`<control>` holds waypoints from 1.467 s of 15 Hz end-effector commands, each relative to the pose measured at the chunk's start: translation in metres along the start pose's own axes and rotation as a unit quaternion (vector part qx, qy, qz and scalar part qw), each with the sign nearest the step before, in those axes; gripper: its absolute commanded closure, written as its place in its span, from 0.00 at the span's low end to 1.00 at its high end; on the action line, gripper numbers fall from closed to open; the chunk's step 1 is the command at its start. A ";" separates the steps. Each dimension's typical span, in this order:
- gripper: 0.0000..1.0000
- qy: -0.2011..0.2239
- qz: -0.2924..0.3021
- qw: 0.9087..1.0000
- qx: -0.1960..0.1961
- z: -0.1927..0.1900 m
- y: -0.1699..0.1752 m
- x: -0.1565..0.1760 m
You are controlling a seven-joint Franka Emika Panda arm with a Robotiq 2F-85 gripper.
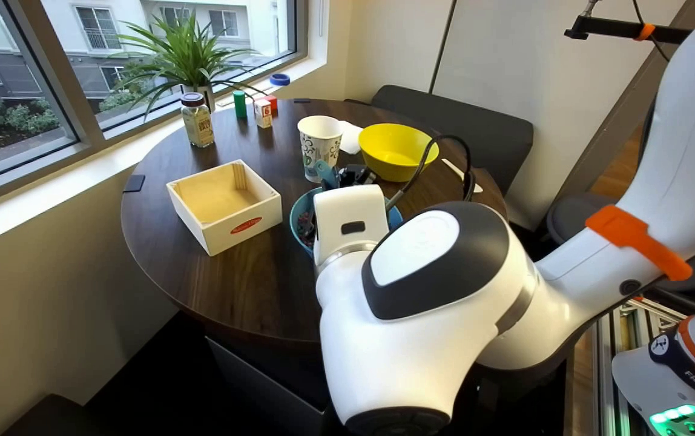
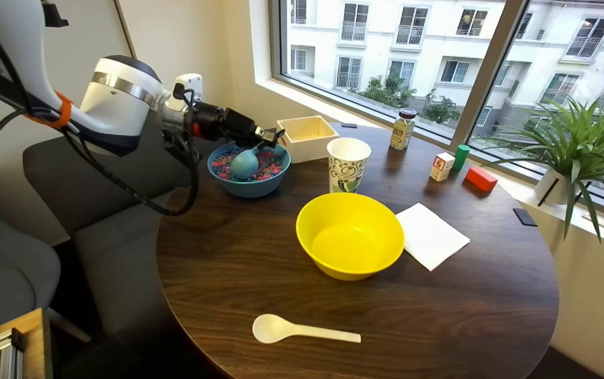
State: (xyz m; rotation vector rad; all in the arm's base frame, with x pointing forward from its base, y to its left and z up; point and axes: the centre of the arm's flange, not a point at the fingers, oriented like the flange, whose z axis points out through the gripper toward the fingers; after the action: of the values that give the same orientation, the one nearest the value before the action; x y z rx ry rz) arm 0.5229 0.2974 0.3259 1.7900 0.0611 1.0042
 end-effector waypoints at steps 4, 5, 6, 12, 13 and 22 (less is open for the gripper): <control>0.94 0.009 0.035 0.999 -0.026 -0.005 -0.017 0.014; 0.94 0.009 0.040 0.999 -0.025 -0.006 -0.018 0.017; 0.94 0.010 0.041 0.999 -0.021 -0.008 -0.022 0.018; 0.94 0.005 0.016 1.000 -0.010 -0.010 -0.043 0.012; 0.94 0.003 0.017 1.000 -0.014 -0.010 -0.044 0.013; 0.94 -0.047 0.092 0.993 -0.058 0.002 -0.047 0.015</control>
State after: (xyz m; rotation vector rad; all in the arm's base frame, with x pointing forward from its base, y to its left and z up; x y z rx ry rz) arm 0.5484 0.3172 0.3142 1.7331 -0.1217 1.0275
